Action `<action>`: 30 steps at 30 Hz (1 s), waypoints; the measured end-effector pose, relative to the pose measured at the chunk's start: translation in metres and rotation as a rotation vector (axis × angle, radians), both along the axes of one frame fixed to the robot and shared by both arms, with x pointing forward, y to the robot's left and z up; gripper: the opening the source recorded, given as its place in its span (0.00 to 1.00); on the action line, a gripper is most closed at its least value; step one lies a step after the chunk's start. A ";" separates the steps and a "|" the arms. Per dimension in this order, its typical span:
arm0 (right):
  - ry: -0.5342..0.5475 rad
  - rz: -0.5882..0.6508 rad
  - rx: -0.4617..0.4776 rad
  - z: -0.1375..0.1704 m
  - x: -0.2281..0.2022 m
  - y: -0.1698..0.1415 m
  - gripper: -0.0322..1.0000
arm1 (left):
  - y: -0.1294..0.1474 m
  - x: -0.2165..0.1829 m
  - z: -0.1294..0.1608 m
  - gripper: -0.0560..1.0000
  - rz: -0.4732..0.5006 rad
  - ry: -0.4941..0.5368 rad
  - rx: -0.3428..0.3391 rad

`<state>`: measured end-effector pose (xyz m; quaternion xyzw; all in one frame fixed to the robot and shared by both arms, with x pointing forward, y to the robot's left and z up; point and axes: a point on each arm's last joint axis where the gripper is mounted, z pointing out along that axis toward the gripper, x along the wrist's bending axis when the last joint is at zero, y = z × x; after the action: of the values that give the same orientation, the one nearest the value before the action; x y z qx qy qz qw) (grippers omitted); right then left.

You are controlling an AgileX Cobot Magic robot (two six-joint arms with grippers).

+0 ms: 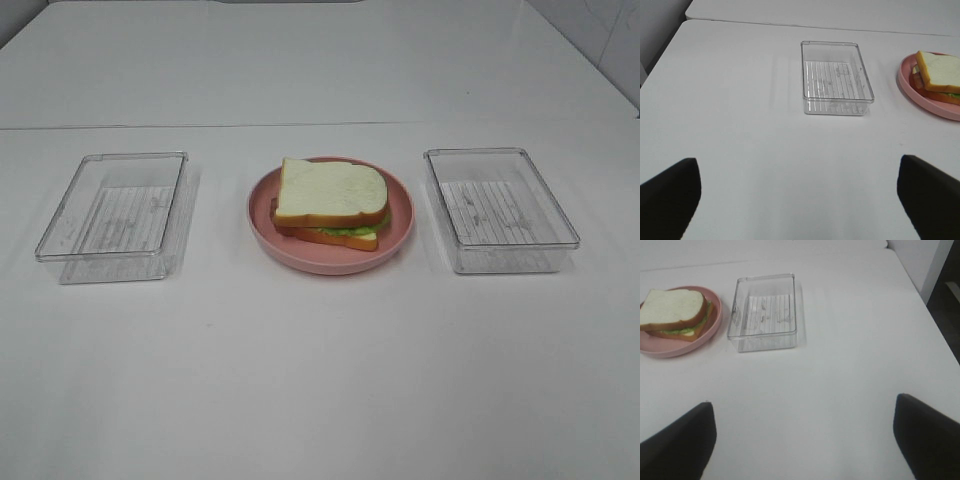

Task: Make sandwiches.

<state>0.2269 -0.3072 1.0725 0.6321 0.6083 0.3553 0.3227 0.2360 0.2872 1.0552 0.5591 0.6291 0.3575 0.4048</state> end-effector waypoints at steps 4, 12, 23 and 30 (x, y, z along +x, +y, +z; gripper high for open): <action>-0.040 -0.002 0.001 -0.009 -0.007 -0.001 0.92 | 0.000 0.000 0.000 0.99 0.000 0.000 0.000; 0.000 0.002 -0.006 -0.027 0.001 0.000 0.92 | 0.000 0.000 0.000 0.99 0.000 0.000 0.000; -0.001 0.003 -0.006 -0.027 0.002 0.000 0.92 | 0.000 0.000 0.000 0.99 0.000 0.000 0.000; -0.001 0.003 -0.006 -0.027 0.002 0.000 0.92 | 0.000 0.000 0.000 0.99 0.000 0.000 0.000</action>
<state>0.2285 -0.3072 1.0451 0.6298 0.6103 0.3543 0.3246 0.2360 0.2872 1.0552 0.5591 0.6291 0.3575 0.4048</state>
